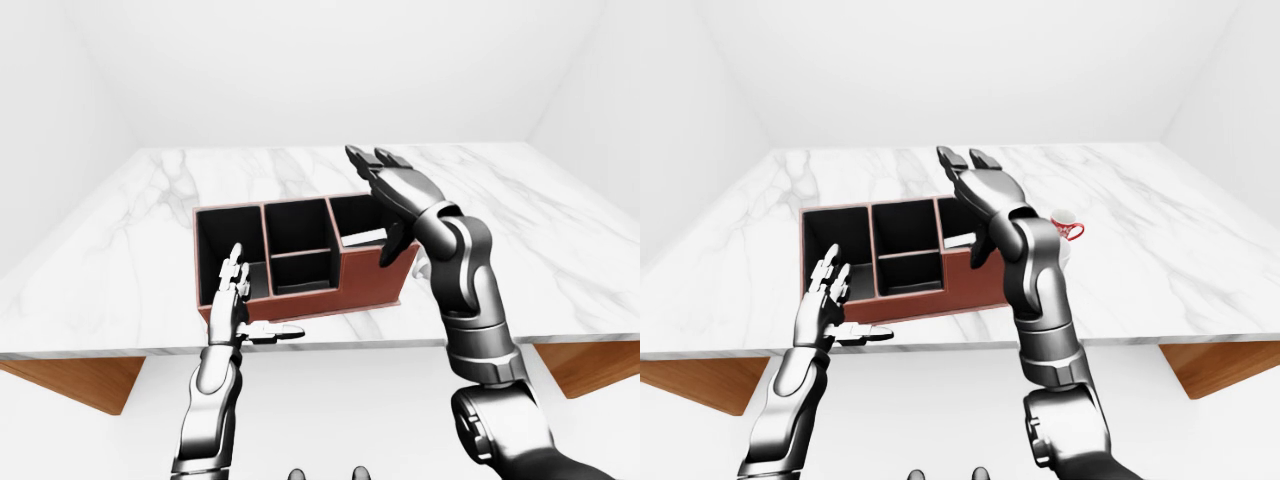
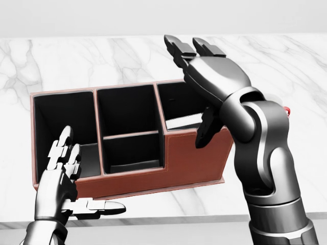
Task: Pick up the book and place it in the right compartment of the caddy.
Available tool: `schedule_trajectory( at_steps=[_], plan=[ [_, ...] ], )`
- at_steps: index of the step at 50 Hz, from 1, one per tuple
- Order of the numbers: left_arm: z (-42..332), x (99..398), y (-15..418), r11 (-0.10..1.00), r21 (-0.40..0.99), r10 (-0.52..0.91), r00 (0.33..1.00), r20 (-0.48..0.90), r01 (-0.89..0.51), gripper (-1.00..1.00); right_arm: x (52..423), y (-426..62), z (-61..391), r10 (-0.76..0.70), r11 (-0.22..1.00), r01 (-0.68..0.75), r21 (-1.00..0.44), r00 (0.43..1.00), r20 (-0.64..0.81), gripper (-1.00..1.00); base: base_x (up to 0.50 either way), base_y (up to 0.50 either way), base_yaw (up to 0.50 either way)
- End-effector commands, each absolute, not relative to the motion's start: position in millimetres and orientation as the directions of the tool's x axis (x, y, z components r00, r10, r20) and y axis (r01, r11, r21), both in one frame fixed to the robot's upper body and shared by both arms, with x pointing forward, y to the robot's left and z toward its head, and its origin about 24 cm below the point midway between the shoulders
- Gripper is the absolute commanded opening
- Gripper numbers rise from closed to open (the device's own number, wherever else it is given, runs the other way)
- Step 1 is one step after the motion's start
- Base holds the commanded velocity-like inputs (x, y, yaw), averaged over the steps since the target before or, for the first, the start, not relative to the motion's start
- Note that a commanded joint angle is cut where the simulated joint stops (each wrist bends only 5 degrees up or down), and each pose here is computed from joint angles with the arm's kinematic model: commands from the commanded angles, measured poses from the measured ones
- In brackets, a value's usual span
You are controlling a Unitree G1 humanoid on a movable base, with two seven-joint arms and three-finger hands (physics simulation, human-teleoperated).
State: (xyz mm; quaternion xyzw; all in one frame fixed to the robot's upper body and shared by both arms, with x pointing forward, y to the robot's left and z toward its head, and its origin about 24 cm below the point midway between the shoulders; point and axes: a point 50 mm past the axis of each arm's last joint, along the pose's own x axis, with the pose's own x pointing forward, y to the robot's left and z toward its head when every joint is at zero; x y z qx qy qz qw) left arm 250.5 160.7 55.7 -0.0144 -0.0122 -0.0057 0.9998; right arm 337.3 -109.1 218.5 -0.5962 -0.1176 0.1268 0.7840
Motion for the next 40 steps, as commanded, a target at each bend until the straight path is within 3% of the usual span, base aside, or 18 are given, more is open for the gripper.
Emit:
schedule_trajectory(
  at_steps=[1,19,26,40],
  plan=[
    [57,250,160,0.999,-0.032,-0.010,1.000,0.023,0.010,1.00,302,-104,240,0.352,0.248,0.081,-0.965,0.921,0.168,1.00,0.00,0.00,0.00],
    [58,251,160,0.999,-0.039,-0.007,0.999,0.032,0.008,1.00,249,-107,256,0.381,0.353,0.229,-0.907,0.850,0.363,1.00,0.00,0.00,0.00],
    [60,250,161,0.999,-0.041,-0.008,0.999,0.033,0.010,1.00,238,-108,247,0.396,0.400,0.197,-0.895,0.844,0.362,1.00,0.00,0.00,0.00],
    [58,249,160,0.999,-0.039,-0.015,0.999,0.035,0.016,1.00,205,-119,225,0.345,0.700,0.158,-0.697,0.779,0.524,1.00,0.00,0.00,0.00]
  ],
)
